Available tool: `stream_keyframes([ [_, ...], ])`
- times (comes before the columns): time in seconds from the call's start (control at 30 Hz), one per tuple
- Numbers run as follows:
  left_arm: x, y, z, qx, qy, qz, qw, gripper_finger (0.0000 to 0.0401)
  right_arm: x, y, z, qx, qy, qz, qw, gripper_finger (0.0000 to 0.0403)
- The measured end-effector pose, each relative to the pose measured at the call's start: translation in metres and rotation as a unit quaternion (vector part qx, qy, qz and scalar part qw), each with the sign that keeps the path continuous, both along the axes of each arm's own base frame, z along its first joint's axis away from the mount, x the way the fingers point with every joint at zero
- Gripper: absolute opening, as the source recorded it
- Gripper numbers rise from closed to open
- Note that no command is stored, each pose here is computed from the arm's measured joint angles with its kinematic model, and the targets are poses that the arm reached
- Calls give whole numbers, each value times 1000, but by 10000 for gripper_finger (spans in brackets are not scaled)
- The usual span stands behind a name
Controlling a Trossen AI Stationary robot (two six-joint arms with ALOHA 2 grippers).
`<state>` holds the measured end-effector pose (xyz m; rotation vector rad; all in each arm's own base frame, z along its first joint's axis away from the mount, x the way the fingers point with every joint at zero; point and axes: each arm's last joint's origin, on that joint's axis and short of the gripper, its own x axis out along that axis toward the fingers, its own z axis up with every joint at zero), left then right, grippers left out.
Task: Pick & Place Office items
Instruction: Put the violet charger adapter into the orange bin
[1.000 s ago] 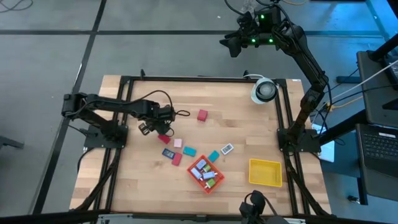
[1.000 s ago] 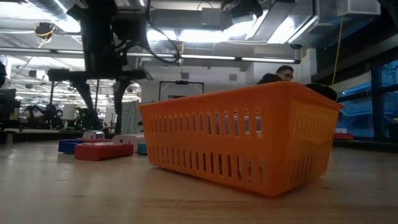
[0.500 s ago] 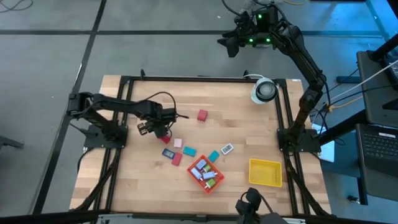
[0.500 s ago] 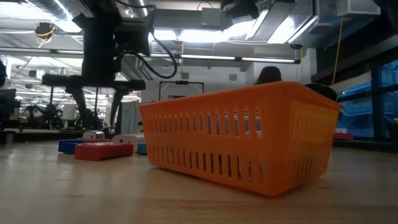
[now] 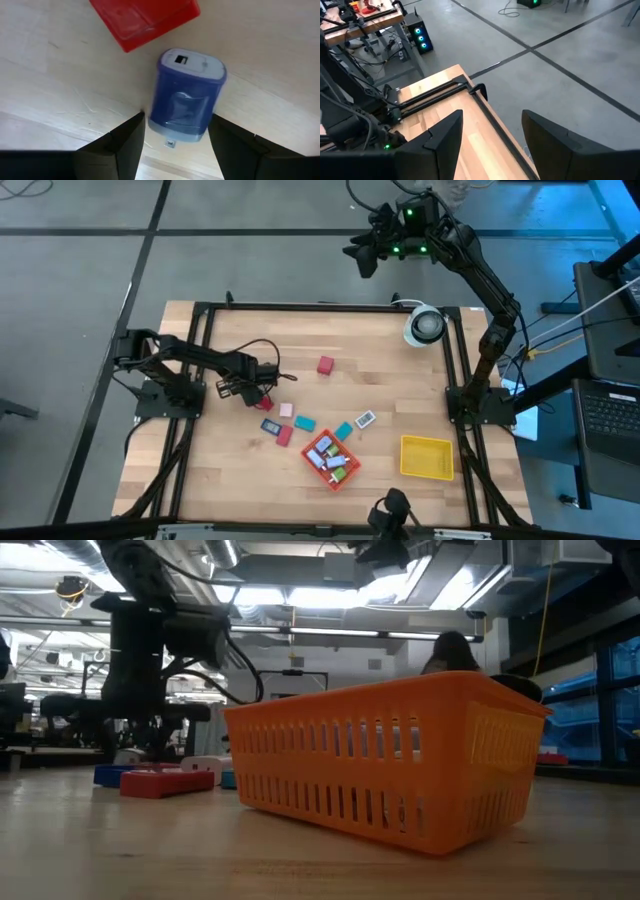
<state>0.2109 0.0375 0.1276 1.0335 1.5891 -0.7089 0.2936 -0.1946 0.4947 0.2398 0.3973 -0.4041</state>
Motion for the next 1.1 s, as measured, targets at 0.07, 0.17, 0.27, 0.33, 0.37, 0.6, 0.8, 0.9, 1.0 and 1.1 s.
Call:
stream_keyframes([
  [0.07, 2, 0, 2, 0, -6, 7, 1000, 214, 0, 0, 0, -1, -1, -1, 1000, 211],
  [0.17, 6, -3, 6, -4, -16, 32, 999, 214, 0, 0, 0, -1, 0, -1, 1000, 211],
  [0.27, 12, -8, 11, -42, -26, 54, 997, 214, 0, 0, 0, -3, 0, -1, 1000, 211],
  [0.33, 12, -11, 12, -51, -22, 57, 997, 214, 0, 0, 0, -4, 0, -1, 1000, 211],
  [0.37, 12, -13, 12, -49, -20, 50, 997, 214, 0, 0, 0, -4, 1, -1, 1000, 211],
  [0.6, 17, -28, 12, -69, -39, 38, 996, 214, 0, 0, 0, -10, 5, 3, 1000, 211],
  [0.8, 18, -29, 10, -68, -38, 62, 995, 201, 0, 0, 0, -10, 6, 3, 1000, 211],
  [0.9, 18, -29, 10, -67, -37, 63, 995, 178, 0, 0, 0, -10, 6, 3, 1000, 211],
  [1.0, 18, -28, 10, -67, -34, 62, 995, 155, 1, 1, -1, -10, 7, 6, 1000, 211],
  [1.1, 16, -25, 10, -68, -29, 67, 995, 146, 1, 1, -1, -9, 7, 6, 1000, 211],
])
